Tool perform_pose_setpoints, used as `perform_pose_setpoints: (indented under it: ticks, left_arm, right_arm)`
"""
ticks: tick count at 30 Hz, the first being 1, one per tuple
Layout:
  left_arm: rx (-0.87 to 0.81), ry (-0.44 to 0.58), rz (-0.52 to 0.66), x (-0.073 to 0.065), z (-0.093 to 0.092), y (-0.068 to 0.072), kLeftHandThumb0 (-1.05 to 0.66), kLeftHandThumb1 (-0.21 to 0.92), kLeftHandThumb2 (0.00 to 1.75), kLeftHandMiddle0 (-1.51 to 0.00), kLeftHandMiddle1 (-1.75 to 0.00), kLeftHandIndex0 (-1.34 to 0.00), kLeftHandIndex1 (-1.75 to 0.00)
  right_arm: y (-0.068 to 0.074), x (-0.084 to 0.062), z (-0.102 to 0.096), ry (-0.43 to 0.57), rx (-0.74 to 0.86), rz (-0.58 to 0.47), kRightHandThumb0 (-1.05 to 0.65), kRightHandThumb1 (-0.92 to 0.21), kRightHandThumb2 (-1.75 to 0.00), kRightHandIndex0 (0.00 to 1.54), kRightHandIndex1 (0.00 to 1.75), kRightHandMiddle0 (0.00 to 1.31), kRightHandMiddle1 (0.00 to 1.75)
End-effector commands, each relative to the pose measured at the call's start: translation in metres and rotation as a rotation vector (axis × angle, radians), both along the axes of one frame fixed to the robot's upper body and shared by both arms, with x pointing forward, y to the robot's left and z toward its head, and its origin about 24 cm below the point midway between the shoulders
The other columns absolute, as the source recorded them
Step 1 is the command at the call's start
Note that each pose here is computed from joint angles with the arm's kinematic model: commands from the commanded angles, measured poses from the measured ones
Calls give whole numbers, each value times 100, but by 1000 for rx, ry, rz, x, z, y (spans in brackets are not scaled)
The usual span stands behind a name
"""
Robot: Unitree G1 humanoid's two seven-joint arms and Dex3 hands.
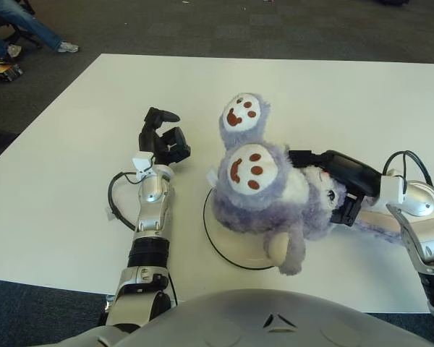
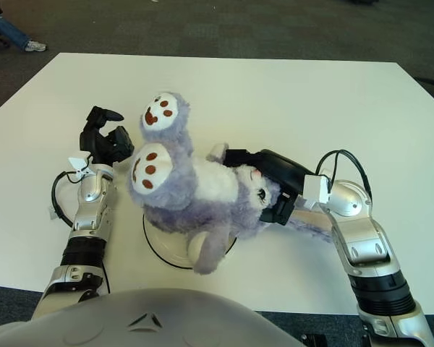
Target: Put the doll into the plate.
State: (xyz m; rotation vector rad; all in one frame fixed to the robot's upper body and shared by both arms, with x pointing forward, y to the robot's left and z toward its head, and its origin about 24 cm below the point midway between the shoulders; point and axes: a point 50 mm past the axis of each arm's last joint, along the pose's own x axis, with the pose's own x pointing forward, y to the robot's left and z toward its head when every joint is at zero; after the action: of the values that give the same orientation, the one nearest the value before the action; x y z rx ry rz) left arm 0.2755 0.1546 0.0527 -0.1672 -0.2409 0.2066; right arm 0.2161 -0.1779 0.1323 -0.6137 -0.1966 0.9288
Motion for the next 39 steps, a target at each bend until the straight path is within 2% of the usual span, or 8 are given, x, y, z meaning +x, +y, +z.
perform_pose_setpoints:
  ticks: [1,16,20,23,26,35,38,39]
  left_arm:
    - [-28,132,10,-17,-35,-5,-44,44,117,-127,-175,-52,-175]
    - [-37,118,20,-17,-34,-10,-44,45,115,-128,-175,-51,-175]
    - [-35,120,20,-17,-33,-10,-44,45,115,-128,-175,-51,-175]
    - [-36,120,18,-17,-33,-11,-44,44,116,-128,-175,-51,-175]
    - [-38,116,17,-18,-32,-11,-44,44,116,-128,-175,-51,-175]
    - [-39,112,15,-18,-32,-11,-44,44,117,-128,-175,-52,-175]
    - [-35,108,19,-18,-32,-11,-44,43,117,-129,-175,-52,-175]
    - [-34,108,20,-18,-32,-11,-44,43,117,-129,-175,-52,-175]
  right_arm:
    - [3,0,4,-18,-14,31,53,-15,-151,74,175,93,175]
    - [7,1,6,-2,-27,34,53,-15,-151,74,175,89,175]
    - [8,2,7,0,-23,23,53,-15,-151,74,175,82,175]
    - [9,2,7,3,-22,10,17,-3,-159,82,175,78,160]
    - [9,4,7,4,-31,-12,5,0,-159,84,175,78,151]
    - [9,5,7,-32,-65,-48,-1,-3,-154,82,175,75,145]
    - [9,6,7,-58,-60,-63,-2,-6,-151,80,175,72,145]
    - [10,6,7,-68,-55,-67,-1,-9,-150,76,175,70,151]
